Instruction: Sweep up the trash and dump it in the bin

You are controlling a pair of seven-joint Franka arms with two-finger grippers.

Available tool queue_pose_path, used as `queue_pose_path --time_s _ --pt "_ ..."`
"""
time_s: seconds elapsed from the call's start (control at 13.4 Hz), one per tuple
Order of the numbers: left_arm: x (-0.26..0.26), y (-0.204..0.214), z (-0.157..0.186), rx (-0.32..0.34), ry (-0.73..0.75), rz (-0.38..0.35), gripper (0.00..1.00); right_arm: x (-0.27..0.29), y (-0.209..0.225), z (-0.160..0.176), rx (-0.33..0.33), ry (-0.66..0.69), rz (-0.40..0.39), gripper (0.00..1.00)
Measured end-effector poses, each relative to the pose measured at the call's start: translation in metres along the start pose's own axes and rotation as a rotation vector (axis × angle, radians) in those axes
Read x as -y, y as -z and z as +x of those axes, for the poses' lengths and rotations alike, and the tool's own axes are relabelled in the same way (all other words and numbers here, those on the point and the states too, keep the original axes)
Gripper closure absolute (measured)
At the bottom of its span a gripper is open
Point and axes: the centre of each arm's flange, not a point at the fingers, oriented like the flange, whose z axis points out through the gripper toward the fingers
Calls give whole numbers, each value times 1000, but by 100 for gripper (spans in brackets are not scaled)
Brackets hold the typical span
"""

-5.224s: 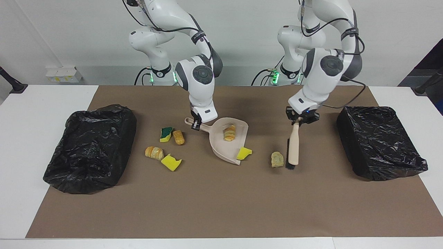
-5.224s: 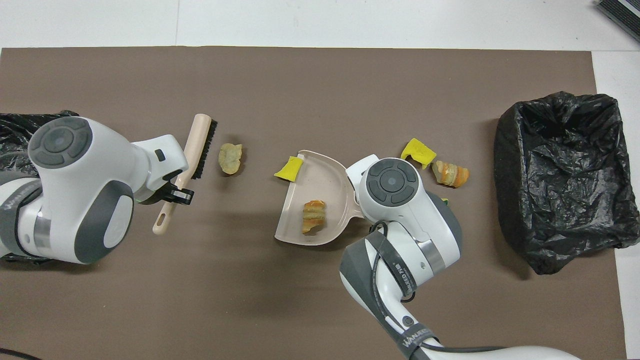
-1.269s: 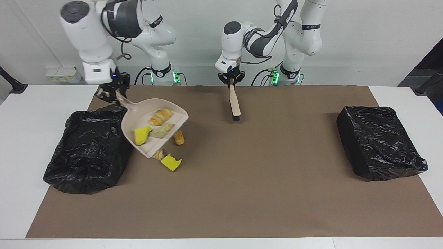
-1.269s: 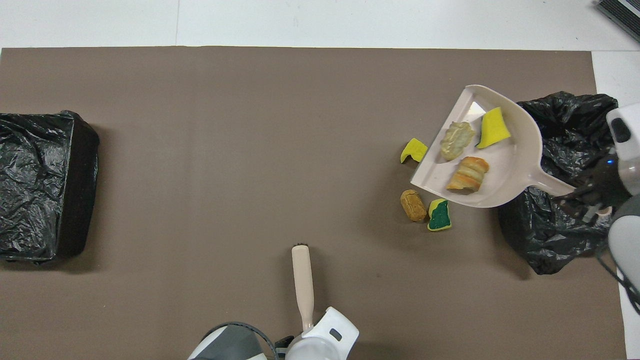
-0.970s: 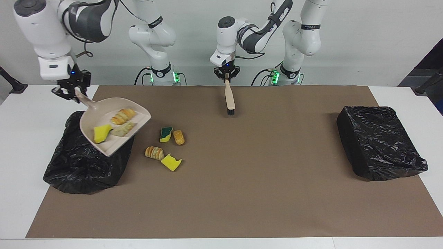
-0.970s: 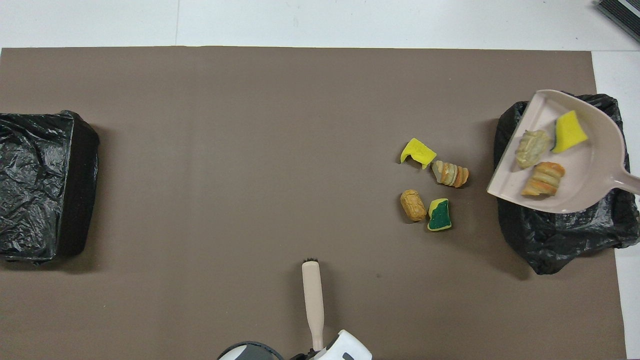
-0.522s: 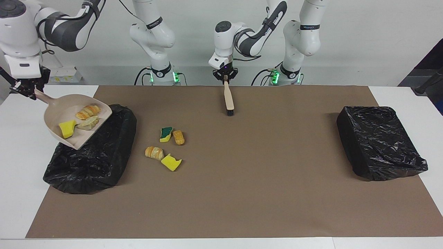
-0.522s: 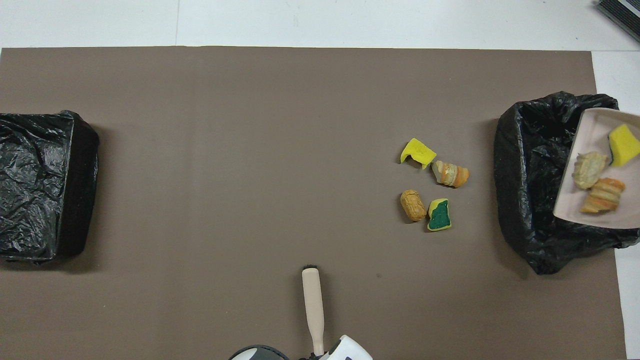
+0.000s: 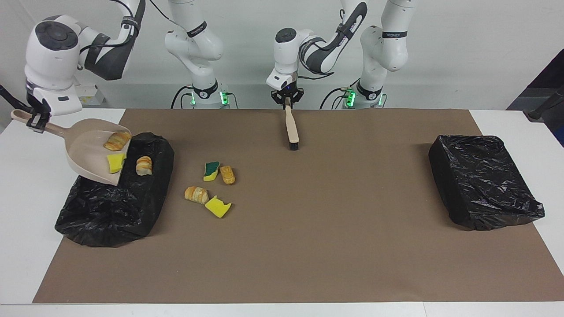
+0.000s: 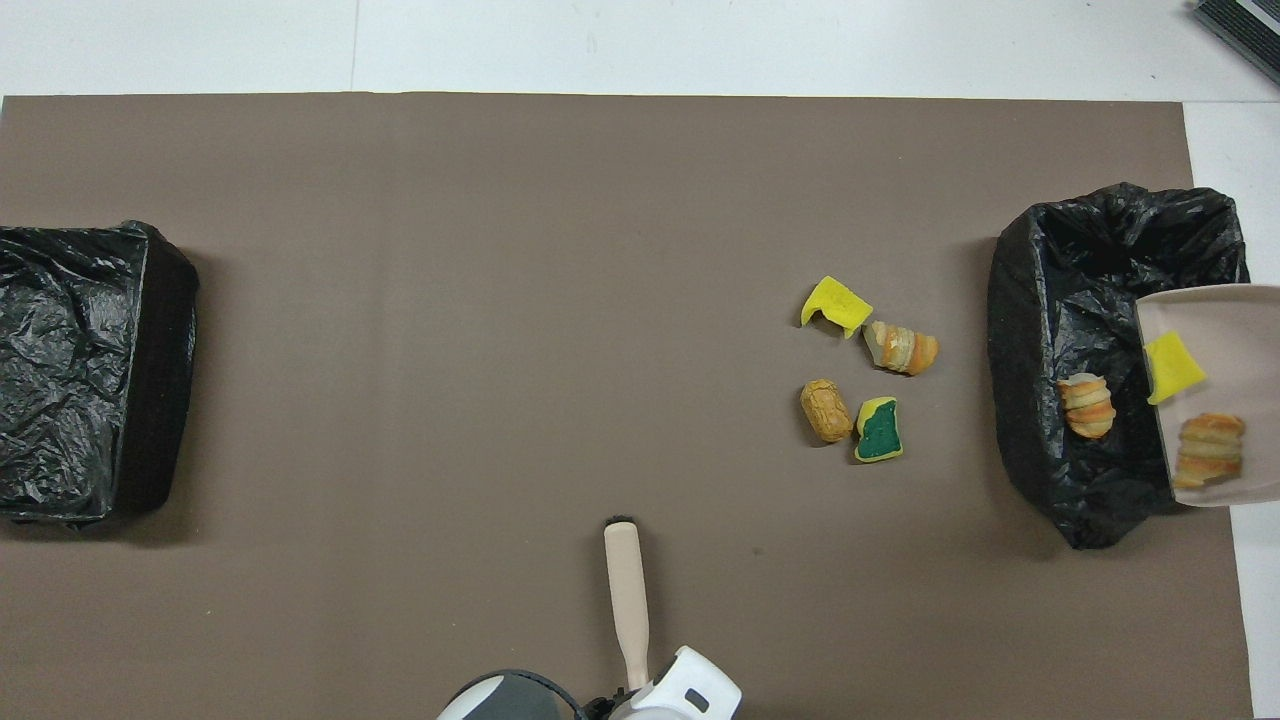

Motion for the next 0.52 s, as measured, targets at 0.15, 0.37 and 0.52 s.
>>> queue_pose_path --time_s 0.15,0.37,0.52 --pt "8 21 33 11 -30 7 29 -6 8 4 58 38 -13 68" --pt "29 61 94 -2 -71 -21 0 -20 31 19 195 2 -58 68" --pt "51 89 138 -19 -99 -43 0 -25 42 29 231 -46 -83 68"
